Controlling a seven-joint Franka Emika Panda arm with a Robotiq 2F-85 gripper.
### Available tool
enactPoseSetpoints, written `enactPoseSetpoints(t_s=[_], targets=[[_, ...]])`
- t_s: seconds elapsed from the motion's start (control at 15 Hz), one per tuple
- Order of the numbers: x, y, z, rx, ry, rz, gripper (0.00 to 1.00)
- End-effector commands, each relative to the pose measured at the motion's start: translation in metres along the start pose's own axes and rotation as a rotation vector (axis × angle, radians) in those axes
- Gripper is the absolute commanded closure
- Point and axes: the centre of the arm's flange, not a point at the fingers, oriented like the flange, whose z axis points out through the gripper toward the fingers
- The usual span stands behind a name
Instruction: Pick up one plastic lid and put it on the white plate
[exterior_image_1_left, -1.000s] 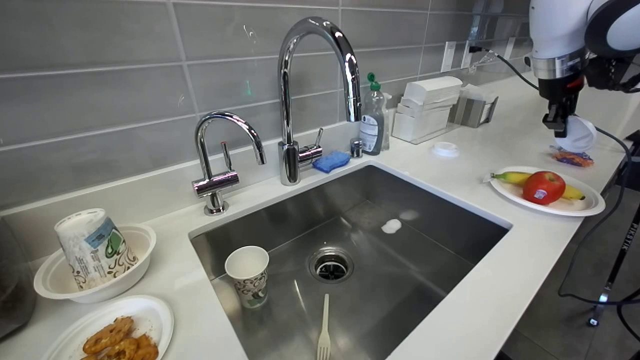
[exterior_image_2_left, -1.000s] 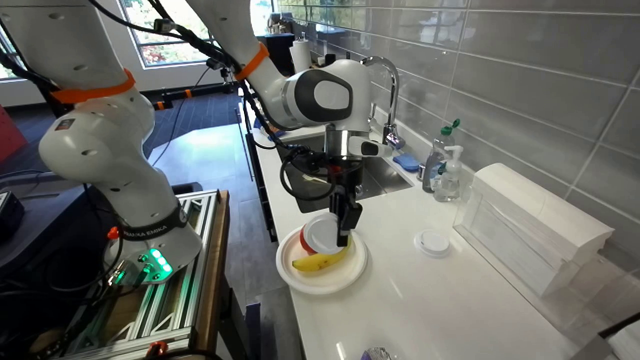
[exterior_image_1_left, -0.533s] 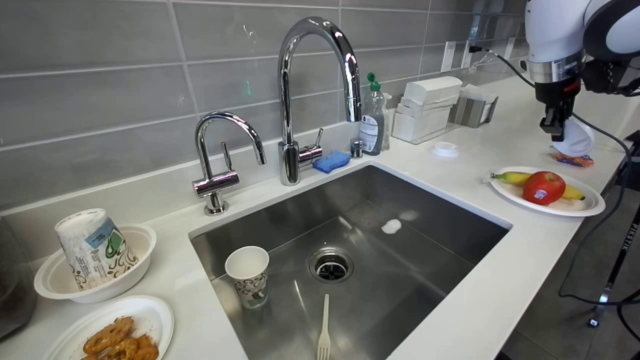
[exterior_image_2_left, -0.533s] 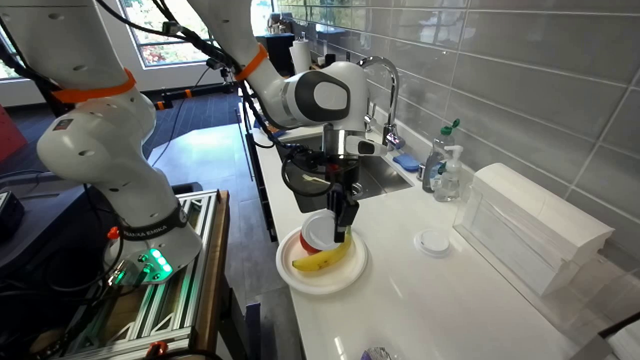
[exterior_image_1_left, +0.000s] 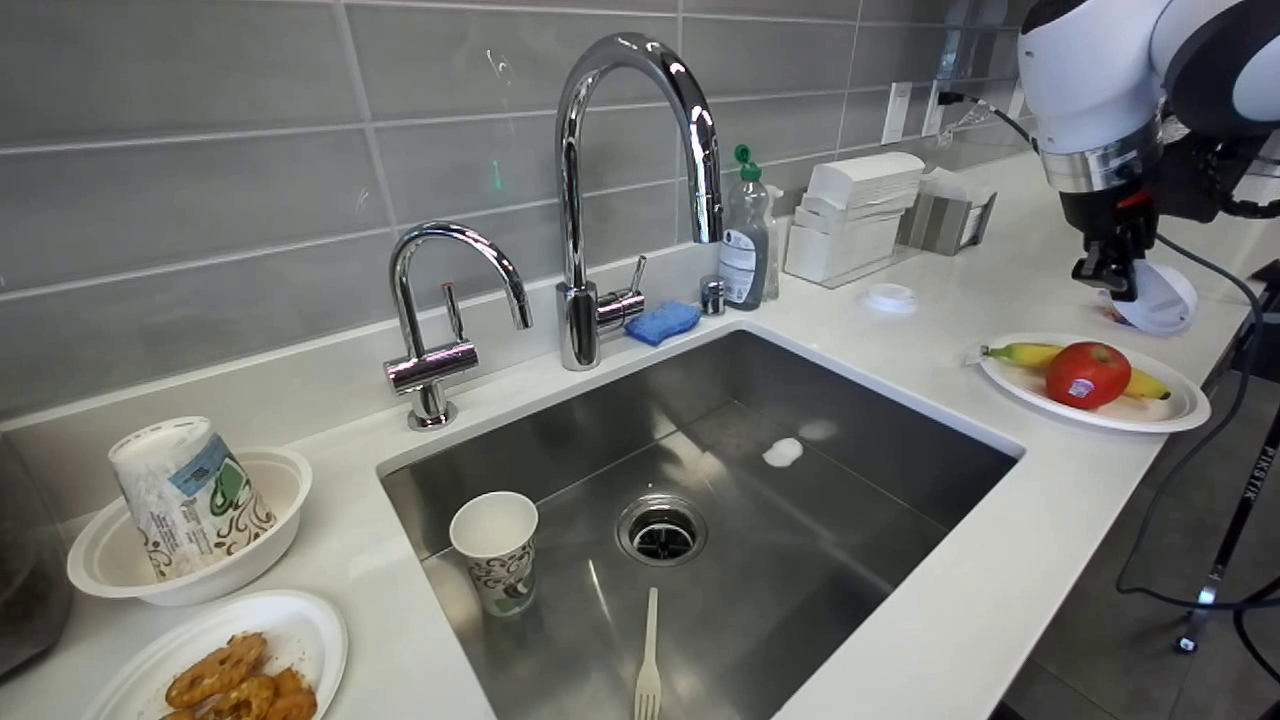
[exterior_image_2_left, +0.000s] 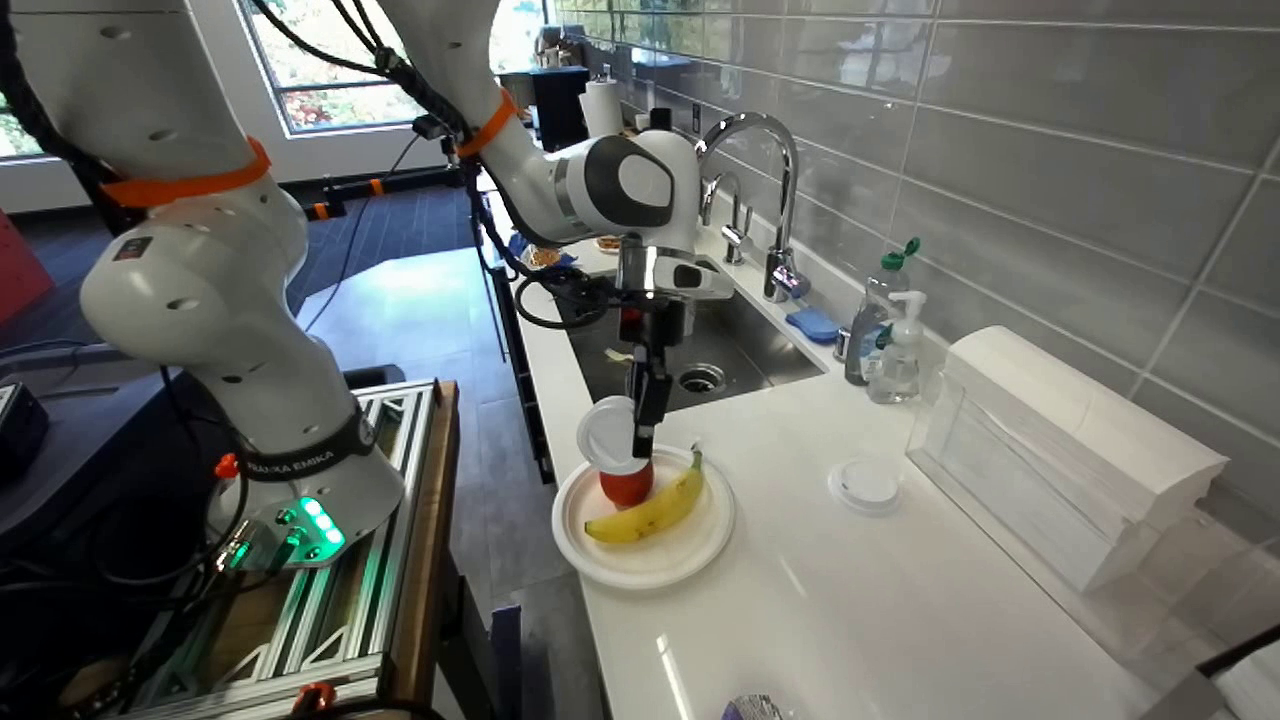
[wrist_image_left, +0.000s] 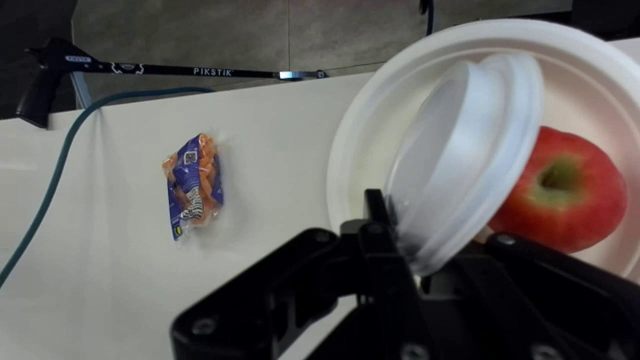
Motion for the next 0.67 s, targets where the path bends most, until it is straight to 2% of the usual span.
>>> enactPoseSetpoints(t_s=[0.0, 0.33, 0.4, 0.6], targets=[[-0.012, -0.023, -0.001, -0.061, -0.020, 0.048, 0.97], [-0.015, -0.047, -0.007, -0.115, -0.031, 0.059, 0.96], [-0.014, -0.052, -0.009, -0.123, -0.029, 0.057, 0.70], [-0.009, -0.063, -0.013, -0.129, -0.017, 0.049, 0.49]])
